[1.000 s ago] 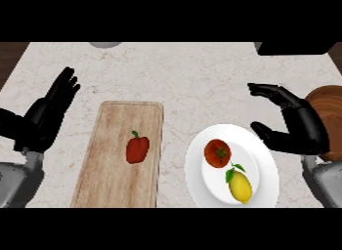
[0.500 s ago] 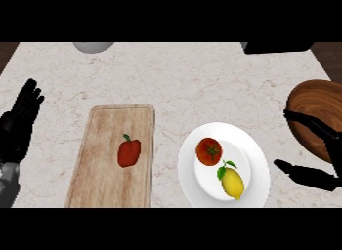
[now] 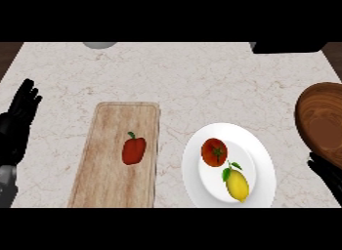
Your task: Pick the lemon from the plate and place it in the bowl
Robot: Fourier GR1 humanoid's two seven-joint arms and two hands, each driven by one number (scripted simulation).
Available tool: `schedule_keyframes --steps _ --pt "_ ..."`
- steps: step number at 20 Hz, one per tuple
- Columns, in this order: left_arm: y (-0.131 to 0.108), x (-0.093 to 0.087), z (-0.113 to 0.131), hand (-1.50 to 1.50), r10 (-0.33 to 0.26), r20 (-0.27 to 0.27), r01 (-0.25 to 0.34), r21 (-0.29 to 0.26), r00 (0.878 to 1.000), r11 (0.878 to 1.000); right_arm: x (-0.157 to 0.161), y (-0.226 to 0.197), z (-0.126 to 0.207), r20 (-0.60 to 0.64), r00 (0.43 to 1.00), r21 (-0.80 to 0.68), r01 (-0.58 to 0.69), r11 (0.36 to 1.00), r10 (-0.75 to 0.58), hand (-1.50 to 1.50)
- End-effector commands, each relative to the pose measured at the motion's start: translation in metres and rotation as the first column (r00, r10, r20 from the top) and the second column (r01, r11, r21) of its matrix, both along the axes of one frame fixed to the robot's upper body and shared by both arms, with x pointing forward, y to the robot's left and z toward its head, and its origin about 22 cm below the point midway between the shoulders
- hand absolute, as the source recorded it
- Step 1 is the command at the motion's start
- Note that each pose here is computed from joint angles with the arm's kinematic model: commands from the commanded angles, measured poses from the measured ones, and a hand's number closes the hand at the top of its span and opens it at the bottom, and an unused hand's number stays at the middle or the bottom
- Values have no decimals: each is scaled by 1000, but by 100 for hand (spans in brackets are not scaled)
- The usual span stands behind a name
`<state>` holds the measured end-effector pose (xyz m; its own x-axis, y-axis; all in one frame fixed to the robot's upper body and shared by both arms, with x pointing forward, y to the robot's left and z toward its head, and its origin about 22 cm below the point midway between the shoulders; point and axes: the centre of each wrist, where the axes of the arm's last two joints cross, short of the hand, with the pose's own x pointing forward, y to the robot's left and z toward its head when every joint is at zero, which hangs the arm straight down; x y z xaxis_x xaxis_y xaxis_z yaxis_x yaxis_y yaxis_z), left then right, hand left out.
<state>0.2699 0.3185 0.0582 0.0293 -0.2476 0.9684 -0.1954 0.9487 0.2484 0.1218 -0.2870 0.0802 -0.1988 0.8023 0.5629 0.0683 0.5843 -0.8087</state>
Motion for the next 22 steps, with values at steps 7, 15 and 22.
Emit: schedule_keyframes --steps 7,15,22 --pt "-3 13 1 0 -22 0 22 18 1000 1000 9 26 94 -83 996 -148 23 989 -36 -150" --pt "-9 10 4 0 -67 25 67 10 997 998 53 36 82 -359 929 -370 -54 927 -89 -150" --pt "-35 -5 -14 0 -77 15 77 5 997 997 87 72 78 -542 838 -382 -184 906 -58 -150"
